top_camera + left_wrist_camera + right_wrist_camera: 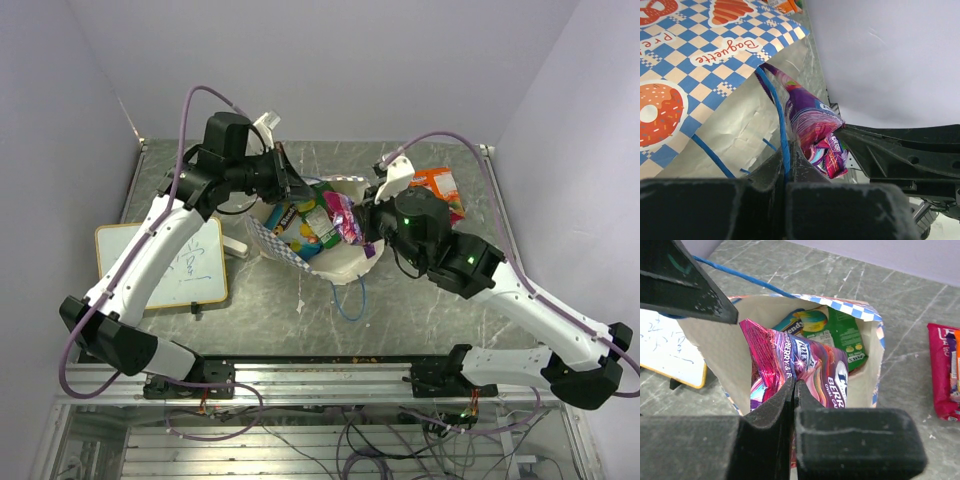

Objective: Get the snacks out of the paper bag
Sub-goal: Place the snack at the center of the board.

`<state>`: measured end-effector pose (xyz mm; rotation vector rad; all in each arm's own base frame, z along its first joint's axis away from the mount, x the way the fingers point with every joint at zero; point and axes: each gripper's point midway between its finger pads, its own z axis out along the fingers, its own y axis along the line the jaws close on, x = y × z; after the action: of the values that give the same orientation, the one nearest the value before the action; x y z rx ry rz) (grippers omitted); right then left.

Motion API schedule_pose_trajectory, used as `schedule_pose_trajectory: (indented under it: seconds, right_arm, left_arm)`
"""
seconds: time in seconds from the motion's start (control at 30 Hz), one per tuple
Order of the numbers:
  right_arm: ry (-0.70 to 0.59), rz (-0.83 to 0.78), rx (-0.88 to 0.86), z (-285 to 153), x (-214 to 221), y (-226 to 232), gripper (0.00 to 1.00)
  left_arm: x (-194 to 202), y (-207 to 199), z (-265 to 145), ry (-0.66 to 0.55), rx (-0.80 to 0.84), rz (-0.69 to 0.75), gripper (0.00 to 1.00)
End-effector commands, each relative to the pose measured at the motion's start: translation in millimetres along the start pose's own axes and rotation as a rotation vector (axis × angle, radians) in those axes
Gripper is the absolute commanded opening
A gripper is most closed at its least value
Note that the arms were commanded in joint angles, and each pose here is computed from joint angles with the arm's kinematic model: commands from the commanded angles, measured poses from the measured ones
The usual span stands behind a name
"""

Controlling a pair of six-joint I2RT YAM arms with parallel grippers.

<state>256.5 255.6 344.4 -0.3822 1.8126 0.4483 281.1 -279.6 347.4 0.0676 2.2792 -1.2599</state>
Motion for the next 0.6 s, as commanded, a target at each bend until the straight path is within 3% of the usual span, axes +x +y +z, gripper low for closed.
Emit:
schedule_pose_trajectory:
  seconds: [0.0, 0.33, 0.57]
  right_arm:
    - [-0.034, 0.023, 0.078, -7.9, -19.0, -14.1, 0.00]
    - [-0.144, 0.163, 0.304, -14.4, -80.2, -41.6, 0.00]
    - [-0.158, 0.284, 0.571, 26.1, -97.6, -130.3, 0.00]
  left_arm:
    - [-15.2, -8.0, -12.6, -0.039, 0.002, 0.038, 0.07]
    - [-7.0, 11.5, -6.2, -0.004, -0.039, 0.030, 0.07]
    - [-6.7, 10.0, -5.9, 0.000, -0.028, 0.040, 0.07]
